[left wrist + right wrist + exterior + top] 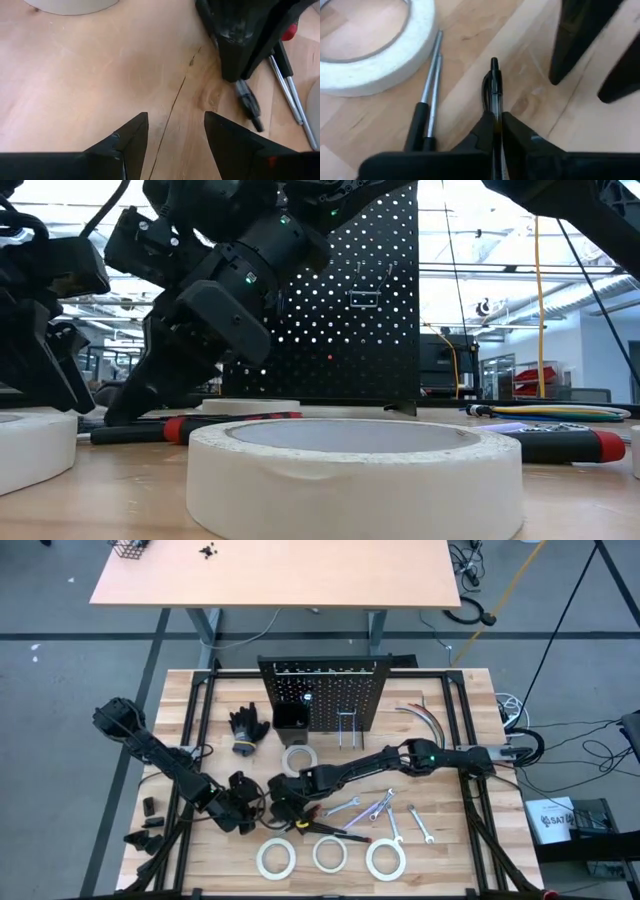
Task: Hang tools onto peg board
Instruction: Put the black pen into the black bin on the peg board
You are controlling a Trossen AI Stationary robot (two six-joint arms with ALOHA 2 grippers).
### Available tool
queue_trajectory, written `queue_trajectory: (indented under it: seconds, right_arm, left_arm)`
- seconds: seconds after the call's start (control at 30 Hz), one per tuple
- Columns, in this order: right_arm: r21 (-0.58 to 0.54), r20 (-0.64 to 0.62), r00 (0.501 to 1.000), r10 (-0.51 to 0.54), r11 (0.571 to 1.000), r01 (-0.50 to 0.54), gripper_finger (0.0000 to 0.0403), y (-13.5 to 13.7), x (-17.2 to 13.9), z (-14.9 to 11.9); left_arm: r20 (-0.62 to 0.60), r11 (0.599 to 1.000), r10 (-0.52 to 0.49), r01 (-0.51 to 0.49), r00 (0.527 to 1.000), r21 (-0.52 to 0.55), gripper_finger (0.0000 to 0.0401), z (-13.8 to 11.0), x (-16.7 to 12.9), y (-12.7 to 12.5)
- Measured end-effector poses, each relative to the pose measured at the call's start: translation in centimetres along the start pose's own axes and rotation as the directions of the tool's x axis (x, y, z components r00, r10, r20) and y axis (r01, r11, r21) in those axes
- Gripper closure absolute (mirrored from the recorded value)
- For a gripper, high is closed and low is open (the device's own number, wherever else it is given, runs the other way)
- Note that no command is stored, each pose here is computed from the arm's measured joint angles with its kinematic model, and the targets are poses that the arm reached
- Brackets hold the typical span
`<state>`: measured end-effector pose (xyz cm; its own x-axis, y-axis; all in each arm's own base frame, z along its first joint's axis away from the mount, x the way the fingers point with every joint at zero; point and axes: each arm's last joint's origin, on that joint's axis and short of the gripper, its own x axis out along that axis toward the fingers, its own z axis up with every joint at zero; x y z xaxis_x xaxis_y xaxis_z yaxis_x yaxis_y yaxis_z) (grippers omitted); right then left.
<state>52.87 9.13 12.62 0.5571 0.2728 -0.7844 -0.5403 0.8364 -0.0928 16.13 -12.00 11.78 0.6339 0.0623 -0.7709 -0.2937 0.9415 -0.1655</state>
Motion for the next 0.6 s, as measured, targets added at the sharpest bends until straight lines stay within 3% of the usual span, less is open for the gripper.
queue_trajectory:
  seconds: [0.4,0.6]
  right_arm:
    - [0.041,-0.053,0.998,-0.019,0.999,0.021,0.0403,-0.7,-1.7,0.0]
    - [0.059,-0.037,0.999,-0.025,0.998,0.027,0.0386,-0.8,-1.7,0.1]
  left_arm:
    - [0.011,0.999,-0.026,0.026,1.000,0.023,0.0205,-0.5,-0.5,-0.5]
    - [0.042,1.000,-0.017,0.017,0.999,0.002,0.0205,-0.4,-0.5,-0.6]
